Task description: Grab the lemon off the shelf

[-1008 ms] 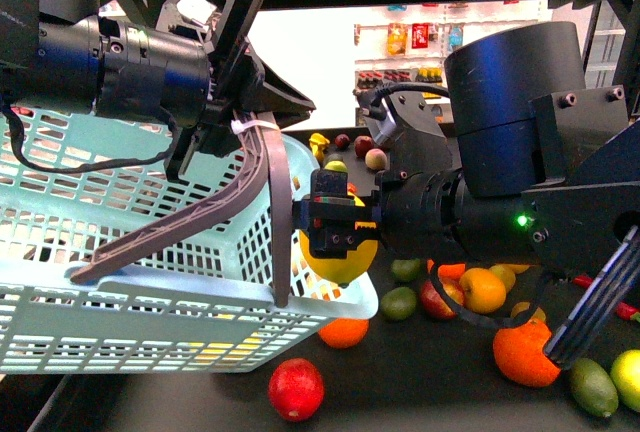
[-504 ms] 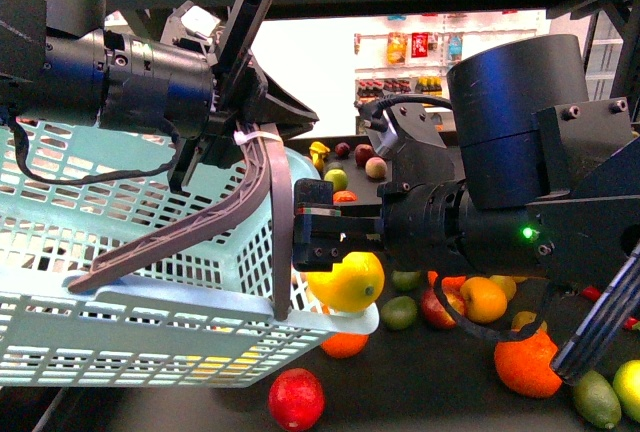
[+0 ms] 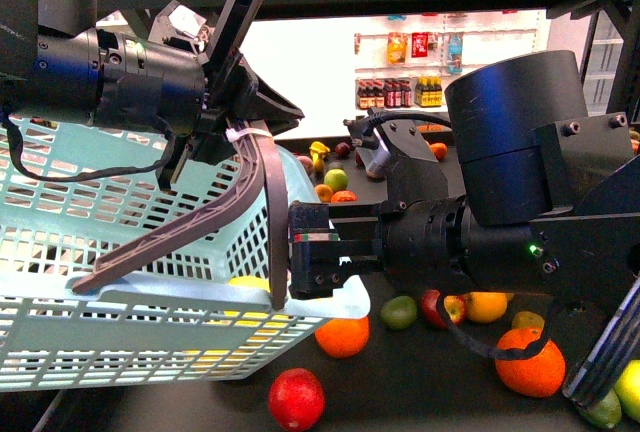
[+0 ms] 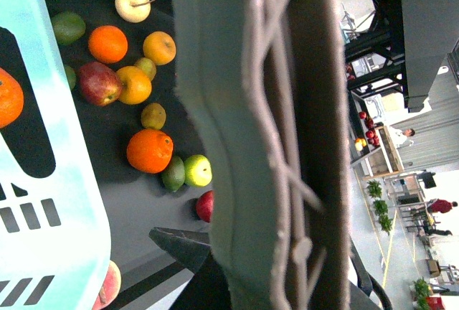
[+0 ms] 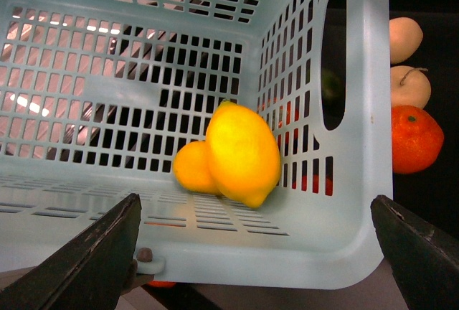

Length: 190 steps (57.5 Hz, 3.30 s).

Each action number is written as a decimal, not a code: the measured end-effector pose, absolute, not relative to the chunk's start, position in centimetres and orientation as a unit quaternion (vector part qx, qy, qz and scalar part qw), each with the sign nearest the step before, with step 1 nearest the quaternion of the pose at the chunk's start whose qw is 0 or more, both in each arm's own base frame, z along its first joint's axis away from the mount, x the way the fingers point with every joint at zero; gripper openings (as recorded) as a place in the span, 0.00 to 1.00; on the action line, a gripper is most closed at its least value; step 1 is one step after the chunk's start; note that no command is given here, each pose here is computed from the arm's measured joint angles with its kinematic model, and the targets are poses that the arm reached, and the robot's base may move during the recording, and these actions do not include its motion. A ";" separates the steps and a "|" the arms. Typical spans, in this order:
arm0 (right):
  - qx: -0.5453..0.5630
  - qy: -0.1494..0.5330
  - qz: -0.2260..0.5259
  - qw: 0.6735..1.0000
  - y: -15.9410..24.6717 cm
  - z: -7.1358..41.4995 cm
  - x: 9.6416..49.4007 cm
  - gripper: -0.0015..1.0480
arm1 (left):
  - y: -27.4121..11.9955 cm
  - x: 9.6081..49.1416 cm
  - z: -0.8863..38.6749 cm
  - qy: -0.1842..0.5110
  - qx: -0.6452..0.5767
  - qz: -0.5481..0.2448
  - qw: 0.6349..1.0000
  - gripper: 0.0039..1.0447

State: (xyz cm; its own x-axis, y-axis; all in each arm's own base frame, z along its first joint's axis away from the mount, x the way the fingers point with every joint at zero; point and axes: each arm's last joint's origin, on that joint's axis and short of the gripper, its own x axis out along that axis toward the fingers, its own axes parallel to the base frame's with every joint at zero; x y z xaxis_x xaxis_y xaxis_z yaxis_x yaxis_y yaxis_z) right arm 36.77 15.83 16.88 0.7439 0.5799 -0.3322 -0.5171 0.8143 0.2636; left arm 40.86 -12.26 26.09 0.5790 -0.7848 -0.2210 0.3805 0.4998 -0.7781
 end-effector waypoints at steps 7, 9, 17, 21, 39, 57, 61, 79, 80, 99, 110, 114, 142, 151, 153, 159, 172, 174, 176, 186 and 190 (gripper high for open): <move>0.074 0.199 0.293 0.932 15.4 17.1 36.9 0.93 | -12.3 40.9 26.1 0.288 -0.351 -0.355 0.817 0.06; 0.070 0.194 0.292 0.934 15.2 17.4 36.9 0.93 | -12.3 40.9 26.1 0.289 -0.352 -0.355 0.817 0.06; 0.065 0.167 0.278 0.944 13.5 19.4 36.9 0.93 | -12.5 40.8 26.1 0.290 -0.353 -0.357 0.815 0.06; 0.061 0.149 0.263 0.951 12.1 20.7 36.9 0.93 | -12.5 40.8 26.1 0.291 -0.354 -0.357 0.814 0.06; -0.008 0.128 0.184 0.974 6.4 21.1 33.2 0.93 | -12.5 40.8 26.1 0.292 -0.355 -0.358 0.813 0.06; 0.005 0.058 0.125 0.990 2.2 24.0 24.5 0.93 | -12.6 40.8 26.1 0.292 -0.355 -0.357 0.813 0.06; 0.012 0.059 0.129 0.990 1.5 24.3 22.2 0.93 | -12.6 40.8 26.1 0.292 -0.355 -0.358 0.813 0.06; 0.003 0.021 0.001 1.000 0.0 20.8 14.1 0.51 | -12.6 40.8 26.1 0.292 -0.355 -0.358 0.812 0.06; 0.003 0.018 0.001 1.000 0.0 20.6 13.8 0.48 | -12.6 40.8 26.1 0.292 -0.355 -0.358 0.812 0.06; 0.001 0.004 0.001 1.000 0.0 18.9 12.3 0.03 | -12.6 40.8 26.1 0.293 -0.357 -0.357 0.812 0.06; 0.001 0.001 0.001 1.000 0.0 18.3 11.8 0.03 | -12.6 40.8 26.1 0.293 -0.357 -0.357 0.812 0.06; 0.001 0.002 0.001 1.000 0.0 18.0 11.6 0.03 | -12.6 40.8 26.1 0.293 -0.357 -0.357 0.812 0.06; 0.001 -0.004 0.001 1.000 0.0 17.0 10.6 0.03 | -12.6 40.8 26.1 0.293 -0.357 -0.357 0.812 0.06; 0.001 -0.006 0.001 1.000 0.0 16.8 9.7 0.03 | -12.6 40.8 26.1 0.293 -0.358 -0.357 0.812 0.06; 0.001 -0.005 -0.001 1.000 0.0 16.8 9.7 0.03 | -12.6 40.7 26.1 0.293 -0.356 -0.359 0.811 0.06; 0.001 -0.006 0.000 1.000 0.0 16.8 9.7 0.03 | -12.6 40.8 26.1 0.294 -0.358 -0.357 0.811 0.06; 0.001 -0.006 0.000 1.000 0.0 16.8 9.7 0.29 | -12.6 40.8 26.1 0.294 -0.358 -0.357 0.811 0.06; 0.001 -0.006 0.000 1.000 0.0 16.8 9.7 0.34 | -12.6 40.8 26.1 0.294 -0.358 -0.357 0.811 0.06; 0.001 -0.006 0.000 1.000 0.0 16.8 9.7 0.41 | -12.6 40.8 26.1 0.294 -0.358 -0.357 0.811 0.06; 0.001 -0.006 0.000 1.000 0.0 16.8 9.7 0.67 | -12.6 40.8 26.1 0.288 -0.363 -0.350 0.814 0.06; 0.001 -0.006 0.000 1.000 0.0 16.8 9.7 0.78 | -12.5 41.0 26.4 0.263 -0.388 -0.322 0.822 0.06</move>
State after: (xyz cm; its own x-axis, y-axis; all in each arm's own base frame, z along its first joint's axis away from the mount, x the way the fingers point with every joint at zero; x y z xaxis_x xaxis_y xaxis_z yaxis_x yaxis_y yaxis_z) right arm 9.71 0.01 16.82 0.9999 0.0004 0.0113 -0.0004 1.0000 0.0021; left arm 41.03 -12.52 26.44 0.6541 -0.7342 -0.1821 0.3260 0.4909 -0.8080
